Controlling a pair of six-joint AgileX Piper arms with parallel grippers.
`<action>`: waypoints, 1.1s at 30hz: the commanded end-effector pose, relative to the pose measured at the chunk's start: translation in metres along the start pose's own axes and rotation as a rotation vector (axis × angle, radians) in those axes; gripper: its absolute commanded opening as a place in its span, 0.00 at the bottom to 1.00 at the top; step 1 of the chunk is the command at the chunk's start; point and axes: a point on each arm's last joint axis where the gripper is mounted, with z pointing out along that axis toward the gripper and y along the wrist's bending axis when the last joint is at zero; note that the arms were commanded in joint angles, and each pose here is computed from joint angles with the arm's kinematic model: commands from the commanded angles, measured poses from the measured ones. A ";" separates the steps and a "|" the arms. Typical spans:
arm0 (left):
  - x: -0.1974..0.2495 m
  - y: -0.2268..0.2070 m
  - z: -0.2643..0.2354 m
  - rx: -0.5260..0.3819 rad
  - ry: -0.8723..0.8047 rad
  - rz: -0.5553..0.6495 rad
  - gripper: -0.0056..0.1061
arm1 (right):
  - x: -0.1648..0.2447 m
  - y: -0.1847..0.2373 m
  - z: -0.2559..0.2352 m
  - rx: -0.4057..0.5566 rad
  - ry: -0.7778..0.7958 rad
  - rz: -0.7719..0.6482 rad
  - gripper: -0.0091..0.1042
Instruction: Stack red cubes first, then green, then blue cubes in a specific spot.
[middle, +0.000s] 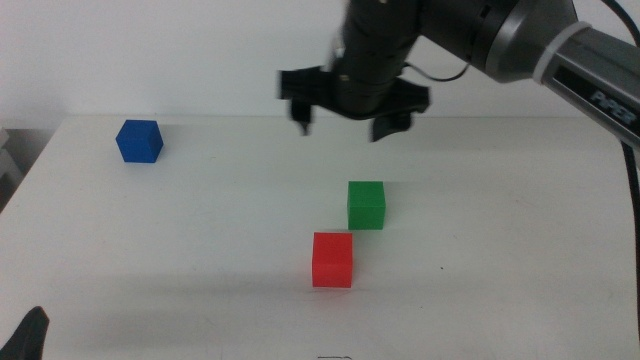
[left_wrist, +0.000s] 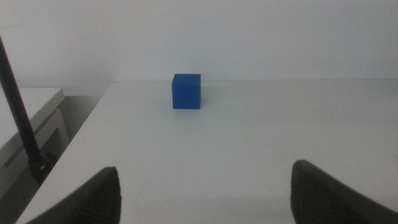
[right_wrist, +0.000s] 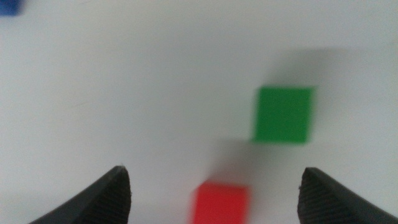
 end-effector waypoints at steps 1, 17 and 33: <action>-0.009 0.000 -0.002 0.005 -0.098 -0.014 0.89 | -0.021 -0.025 -0.010 0.068 -0.055 -0.037 0.91; -0.009 0.000 -0.002 0.005 -0.098 -0.014 0.89 | -0.050 -0.048 0.102 0.133 0.006 -0.135 0.91; -0.009 0.000 -0.002 0.005 -0.098 -0.014 0.89 | -0.034 -0.050 0.136 0.134 0.131 -0.147 0.73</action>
